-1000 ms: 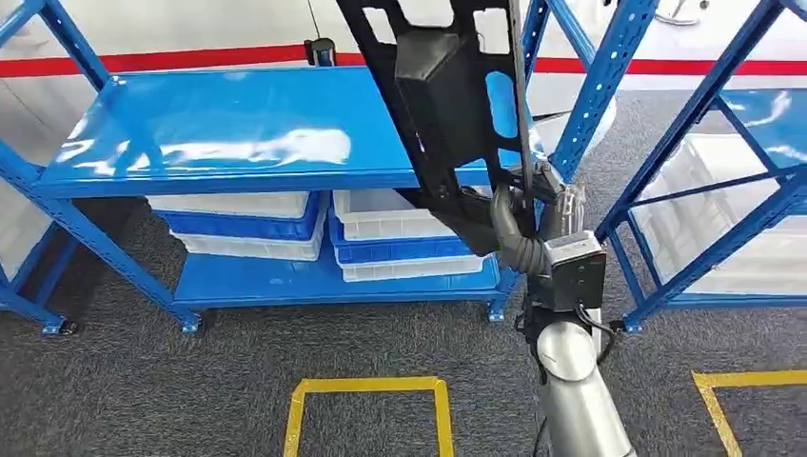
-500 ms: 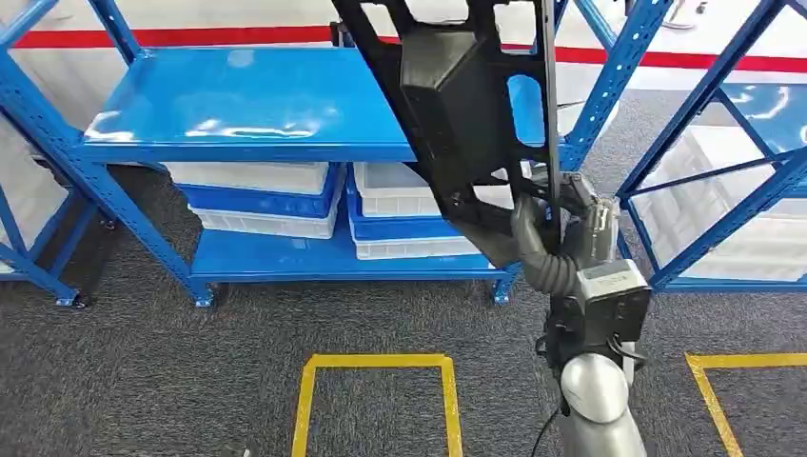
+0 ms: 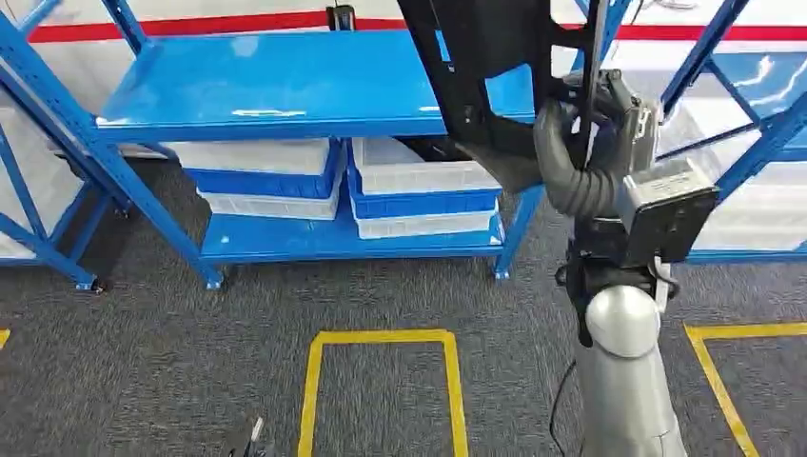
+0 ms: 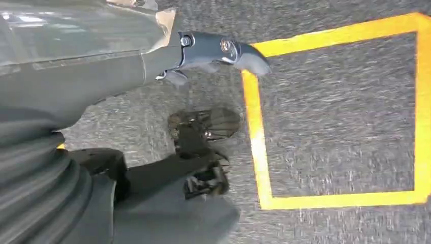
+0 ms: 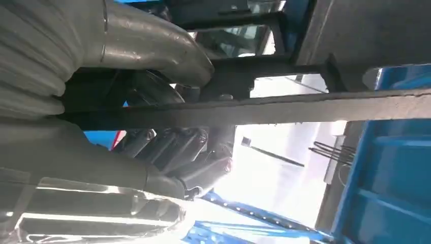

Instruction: Take the parts from the cabinet and place them on the table.

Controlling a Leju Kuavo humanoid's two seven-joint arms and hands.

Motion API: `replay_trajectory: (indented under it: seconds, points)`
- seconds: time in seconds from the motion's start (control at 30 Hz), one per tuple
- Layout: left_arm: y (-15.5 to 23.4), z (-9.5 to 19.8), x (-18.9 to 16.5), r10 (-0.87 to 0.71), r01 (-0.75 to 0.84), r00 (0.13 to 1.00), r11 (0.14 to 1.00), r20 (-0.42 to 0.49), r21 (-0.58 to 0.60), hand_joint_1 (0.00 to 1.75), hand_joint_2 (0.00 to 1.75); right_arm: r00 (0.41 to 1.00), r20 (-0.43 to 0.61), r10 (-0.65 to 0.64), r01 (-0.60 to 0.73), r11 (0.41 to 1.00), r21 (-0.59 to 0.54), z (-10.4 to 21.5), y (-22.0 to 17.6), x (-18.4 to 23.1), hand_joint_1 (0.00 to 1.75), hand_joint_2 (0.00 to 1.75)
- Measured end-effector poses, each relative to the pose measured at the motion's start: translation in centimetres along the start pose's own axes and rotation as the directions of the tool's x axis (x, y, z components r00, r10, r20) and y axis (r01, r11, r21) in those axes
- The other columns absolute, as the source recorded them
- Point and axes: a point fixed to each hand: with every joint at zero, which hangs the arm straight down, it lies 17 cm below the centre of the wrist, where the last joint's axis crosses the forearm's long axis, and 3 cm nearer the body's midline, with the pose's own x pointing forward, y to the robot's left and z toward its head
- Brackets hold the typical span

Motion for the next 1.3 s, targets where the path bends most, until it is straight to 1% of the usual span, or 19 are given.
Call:
replay_trajectory:
  seconds: [0.2, 0.33, 0.4, 0.47, 0.6, 0.87, 1.03, 1.3]
  points:
    - [0.6, -0.1, 0.0, 0.011, -0.011, 1.000, 1.000, -0.002, 0.002, 0.00, 1.75, 1.000, -0.005, 0.001, -0.001, 1.000, 0.007, -0.4, 0.3, -0.5, 1.75, 1.75]
    - [0.8, -0.1, -0.4, -0.052, 0.052, 0.998, 0.999, -0.021, 0.002, 0.00, 1.75, 1.000, 0.007, -0.006, 0.006, 1.000, 0.009, -0.7, 0.4, -0.7, 1.75, 1.75]
    - [0.9, -0.1, -1.1, -0.103, 0.104, 0.994, 0.995, -0.045, 0.005, 0.00, 1.75, 1.000, -0.002, -0.012, 0.012, 1.000, 0.013, -0.5, 0.5, -1.4, 1.75, 1.75]
    - [0.8, -0.1, -1.1, -0.131, 0.132, 0.990, 0.991, -0.051, 0.003, 0.00, 1.75, 1.000, -0.013, -0.012, 0.012, 1.000, 0.015, -0.4, 0.6, -2.0, 1.75, 1.75]
    - [0.7, -0.1, -1.3, -0.150, 0.150, 0.987, 0.989, -0.055, -0.002, 0.00, 1.75, 0.999, -0.031, -0.006, 0.007, 1.000, 0.019, -0.2, 0.7, -3.0, 1.75, 1.75]
    - [0.9, 0.2, -2.5, -0.148, 0.149, 0.985, 0.989, -0.087, -0.003, 0.00, 1.75, 0.999, -0.047, -0.010, 0.010, 1.000, 0.005, -0.2, 0.0, -3.9, 1.75, 1.75]
    - [1.4, 0.7, -3.9, -0.143, 0.144, 0.983, 0.990, -0.114, -0.001, 0.00, 1.75, 0.998, -0.066, -0.010, 0.010, 1.000, 0.003, 0.2, -0.2, -4.9, 1.75, 1.75]
    - [1.7, 0.5, -3.8, -0.131, 0.133, 0.984, 0.991, -0.120, 0.003, 0.00, 1.75, 0.996, -0.087, -0.005, 0.005, 1.000, 0.003, 0.6, -0.5, -5.8, 1.75, 1.75]
